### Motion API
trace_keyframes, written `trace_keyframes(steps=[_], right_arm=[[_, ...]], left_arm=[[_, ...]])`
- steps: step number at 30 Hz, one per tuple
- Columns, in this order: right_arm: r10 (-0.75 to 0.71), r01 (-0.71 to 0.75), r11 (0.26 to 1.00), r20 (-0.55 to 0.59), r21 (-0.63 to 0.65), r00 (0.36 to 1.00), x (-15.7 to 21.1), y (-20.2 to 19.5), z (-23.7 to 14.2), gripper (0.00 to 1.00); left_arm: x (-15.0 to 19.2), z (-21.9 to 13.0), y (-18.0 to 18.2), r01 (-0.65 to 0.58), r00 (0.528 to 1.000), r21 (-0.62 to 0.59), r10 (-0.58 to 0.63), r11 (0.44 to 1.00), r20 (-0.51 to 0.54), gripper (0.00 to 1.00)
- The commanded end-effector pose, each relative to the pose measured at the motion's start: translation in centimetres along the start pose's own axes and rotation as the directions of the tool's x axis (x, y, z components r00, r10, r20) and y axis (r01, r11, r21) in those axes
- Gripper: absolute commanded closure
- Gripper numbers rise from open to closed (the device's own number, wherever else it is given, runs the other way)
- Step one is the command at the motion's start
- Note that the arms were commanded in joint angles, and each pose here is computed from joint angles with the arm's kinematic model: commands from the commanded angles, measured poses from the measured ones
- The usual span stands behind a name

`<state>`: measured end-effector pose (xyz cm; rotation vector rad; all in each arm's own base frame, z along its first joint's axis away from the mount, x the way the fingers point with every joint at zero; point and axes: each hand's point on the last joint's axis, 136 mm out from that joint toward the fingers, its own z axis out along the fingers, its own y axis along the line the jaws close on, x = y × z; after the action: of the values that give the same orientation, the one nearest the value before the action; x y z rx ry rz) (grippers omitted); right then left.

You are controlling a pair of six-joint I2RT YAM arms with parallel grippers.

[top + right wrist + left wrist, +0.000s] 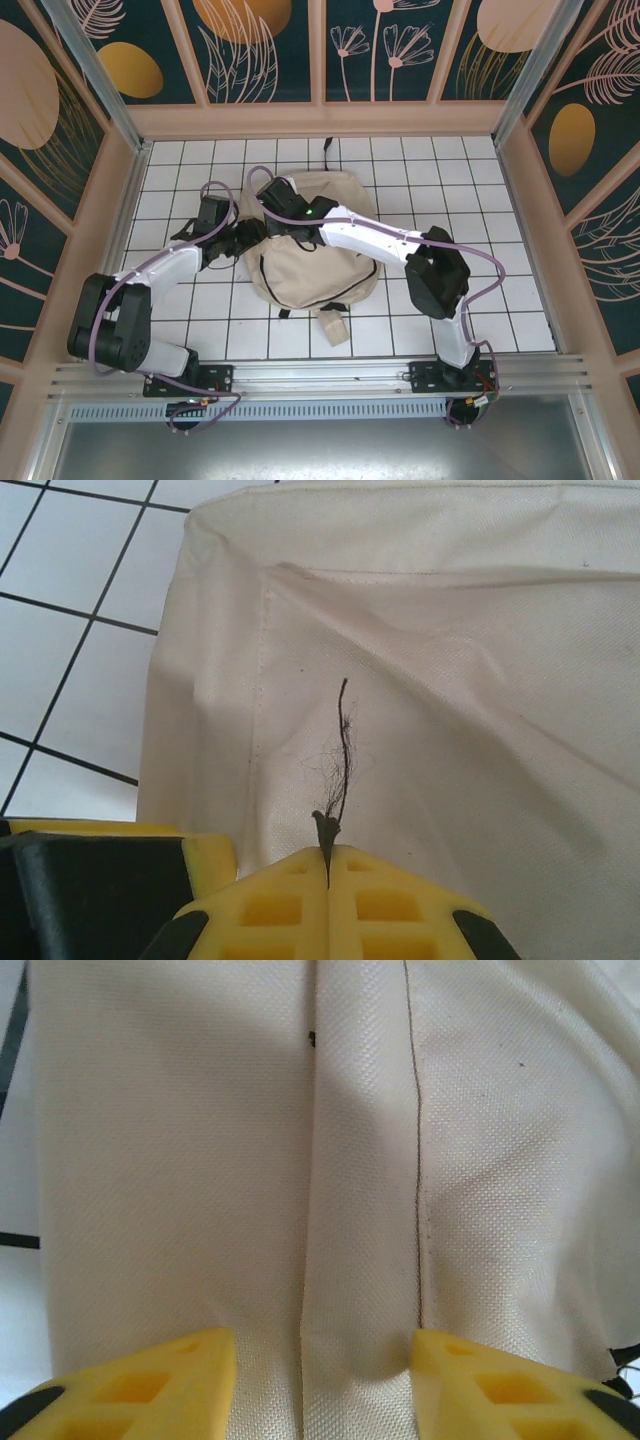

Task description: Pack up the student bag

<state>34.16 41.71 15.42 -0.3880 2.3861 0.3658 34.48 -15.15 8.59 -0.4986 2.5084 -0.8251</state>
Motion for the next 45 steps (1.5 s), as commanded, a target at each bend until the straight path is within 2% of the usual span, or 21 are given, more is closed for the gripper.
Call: trace_keyframes(steps=[1,7,9,10,19,32,34,40,41,43,45], right_arm=[[0.034,-0.03,0.997,0.065,-0.064,0.997,-2.0,0.8,-2.6,1.0],[0.043,-0.04,0.998,0.08,-0.044,0.996,-2.0,0.1,-3.2,1.0],[0.049,-0.048,0.999,0.091,-0.015,0.995,-2.0,-0.6,-3.4,1.0],[0.053,-0.054,0.999,0.097,0.007,0.994,-2.1,-1.2,-3.5,1.0],[0.113,-0.147,0.963,0.156,0.224,0.981,-2.4,-6.7,-4.5,1.0],[0.155,-0.214,0.921,0.197,0.327,0.968,-2.8,-10.1,-5.3,1.0],[0.144,-0.19,0.939,0.175,0.285,0.974,-2.6,-9.3,-4.7,1.0],[0.067,-0.064,0.997,0.076,-0.04,0.995,-1.6,-3.2,-2.8,1.0],[0.057,-0.05,0.994,0.07,-0.094,0.996,-1.4,-2.3,-2.7,1.0],[0.05,-0.037,0.986,0.073,-0.165,0.996,-1.5,-1.1,-2.9,1.0],[0.049,-0.03,0.974,0.076,-0.225,0.996,-1.8,-0.4,-3.1,1.0]], left_arm=[[-0.8,0.4,-1.2,-0.027,1.0,0.042,0.028,0.999,-0.004,0.59],[-1.2,1.0,0.1,-0.003,1.0,-0.028,0.003,1.0,0.008,0.91],[-1.6,0.8,0.6,0.004,1.0,-0.062,-0.002,0.998,0.03,0.99],[-1.8,0.7,0.7,0.005,0.999,-0.07,-0.002,0.998,0.041,1.0],[-2.5,-0.8,1.7,0.014,0.995,-0.138,0.0,0.99,0.104,1.0],[-2.4,-0.8,2.3,0.019,0.994,-0.164,-0.001,0.986,0.108,1.0],[-2.4,-0.9,2.3,0.019,0.994,-0.16,-0.002,0.987,0.108,1.0],[-2.7,-1.6,0.9,-0.013,0.993,-0.12,0.026,0.993,0.112,1.0],[-2.8,-1.9,0.8,-0.014,0.992,-0.119,0.028,0.993,0.12,0.96],[-3.0,-2.6,0.7,-0.024,0.99,-0.127,0.041,0.992,0.134,0.7],[-3.0,-3.3,0.1,-0.05,0.989,-0.111,0.065,0.993,0.135,0.61]])
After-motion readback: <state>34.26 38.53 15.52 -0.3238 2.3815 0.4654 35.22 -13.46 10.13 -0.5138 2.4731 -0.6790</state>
